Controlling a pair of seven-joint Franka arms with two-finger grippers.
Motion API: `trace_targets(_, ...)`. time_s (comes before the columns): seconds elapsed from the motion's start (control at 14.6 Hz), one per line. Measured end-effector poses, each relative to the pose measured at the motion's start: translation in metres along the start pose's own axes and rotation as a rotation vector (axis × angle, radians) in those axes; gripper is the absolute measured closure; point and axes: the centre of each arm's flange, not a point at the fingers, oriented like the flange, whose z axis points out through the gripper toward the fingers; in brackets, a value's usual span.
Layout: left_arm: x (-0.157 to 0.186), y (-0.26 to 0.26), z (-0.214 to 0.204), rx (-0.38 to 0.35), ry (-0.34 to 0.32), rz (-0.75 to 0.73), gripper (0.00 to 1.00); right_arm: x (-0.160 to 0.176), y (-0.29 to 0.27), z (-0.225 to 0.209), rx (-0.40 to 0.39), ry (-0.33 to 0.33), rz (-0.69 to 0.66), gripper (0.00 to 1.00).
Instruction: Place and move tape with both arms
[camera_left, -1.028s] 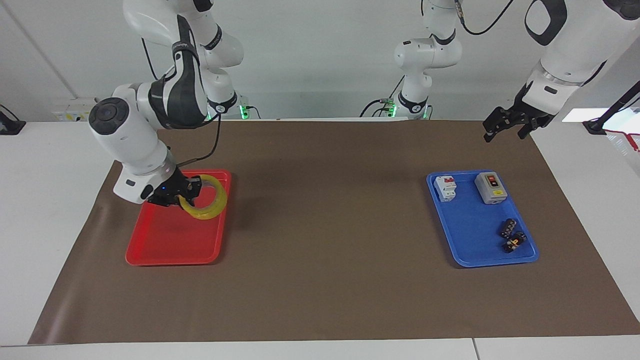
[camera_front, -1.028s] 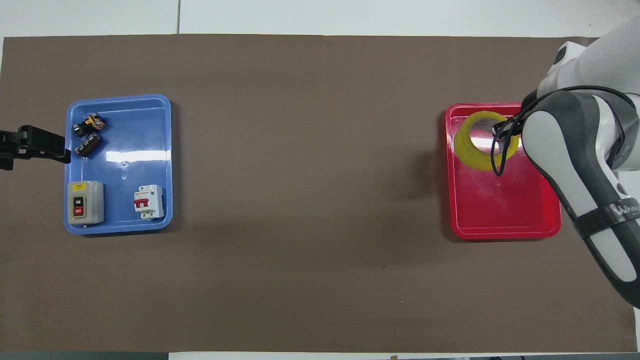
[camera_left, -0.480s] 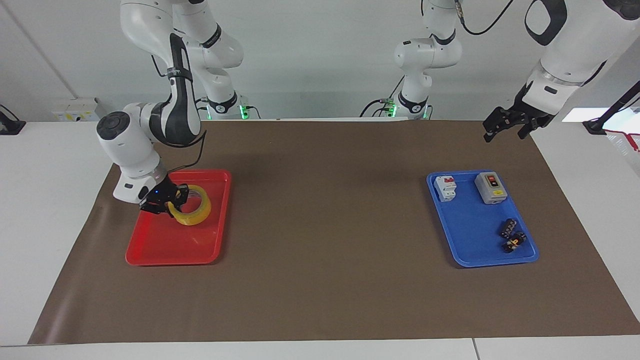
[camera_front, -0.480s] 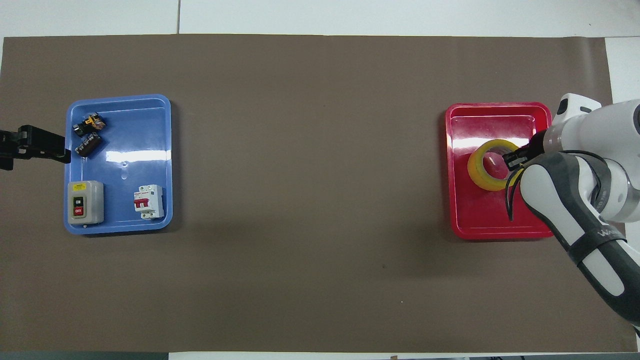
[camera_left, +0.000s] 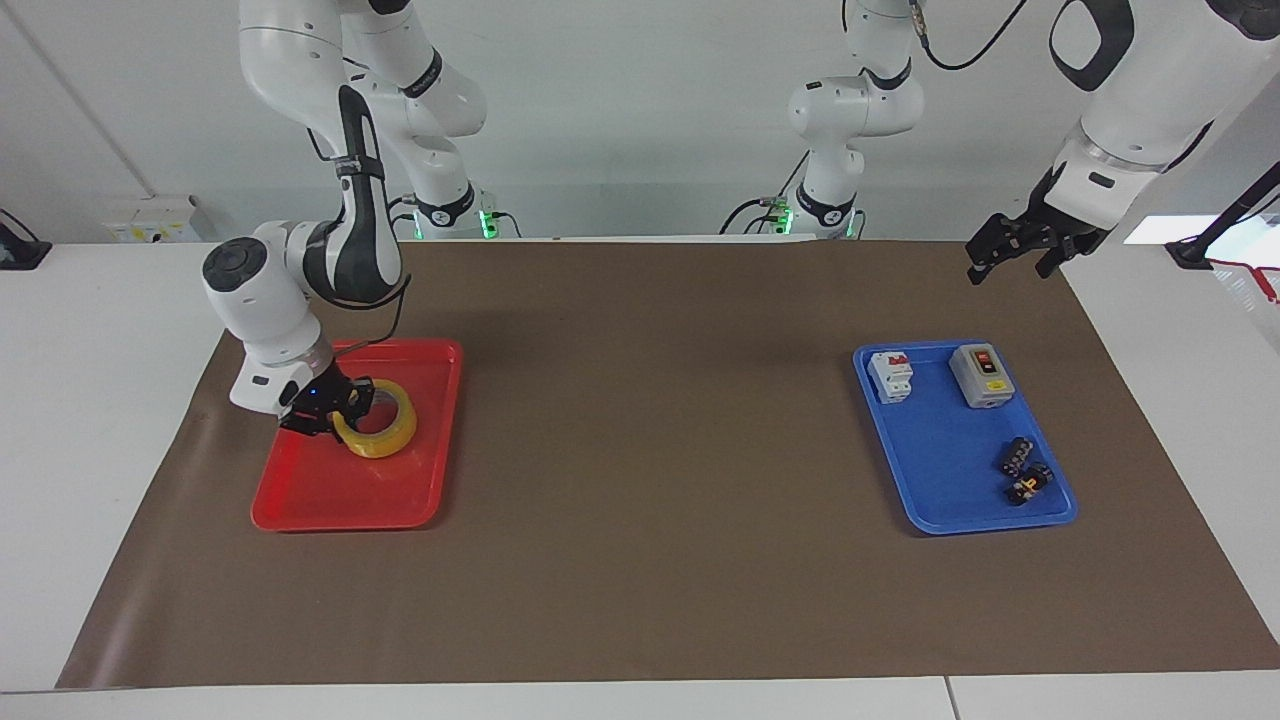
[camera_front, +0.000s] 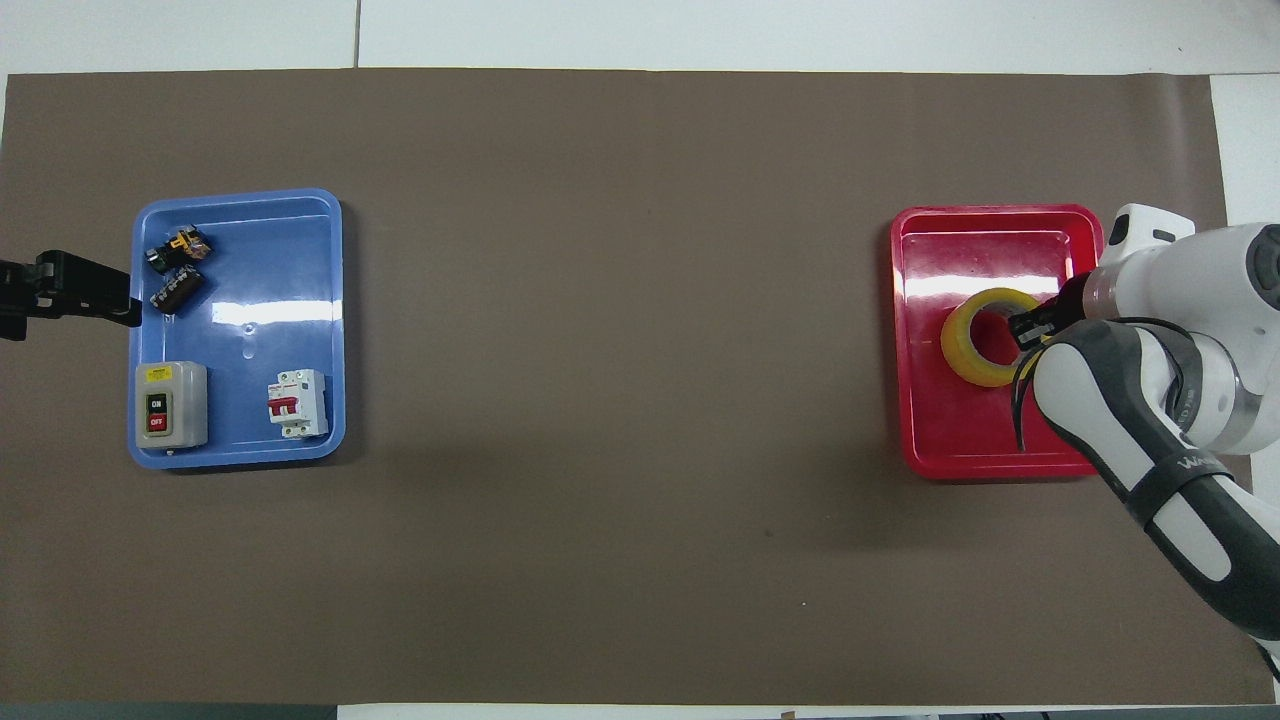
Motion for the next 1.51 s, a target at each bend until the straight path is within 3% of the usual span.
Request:
trace_targets(0.14, 0.000, 0.000, 0.000, 0.000, 0.000, 0.000, 0.00, -0.001, 0.001, 0.000, -0.001, -0.001, 0.000, 0.78)
trace_targets(0.21, 0.000, 0.000, 0.000, 0.000, 0.000, 0.000, 0.00, -0.001, 0.000, 0.000, -0.002, -0.001, -0.001, 0.72)
trace_targets(0.48, 0.000, 0.000, 0.000, 0.000, 0.000, 0.000, 0.00, 0.006, 0.001, -0.015, -0.015, 0.021, 0.006, 0.28)
trace_targets(0.69, 0.000, 0.000, 0.000, 0.000, 0.000, 0.000, 0.00, 0.026, -0.003, -0.062, -0.001, 0.007, 0.102, 0.00)
trace_targets(1.1, 0.000, 0.000, 0.000, 0.000, 0.000, 0.000, 0.00, 0.074, -0.055, -0.186, -0.037, -0.036, 0.421, 0.00)
trace_targets(1.51, 0.000, 0.000, 0.000, 0.000, 0.000, 0.000, 0.00, 0.062, -0.057, -0.295, -0.024, -0.080, 0.577, 0.00)
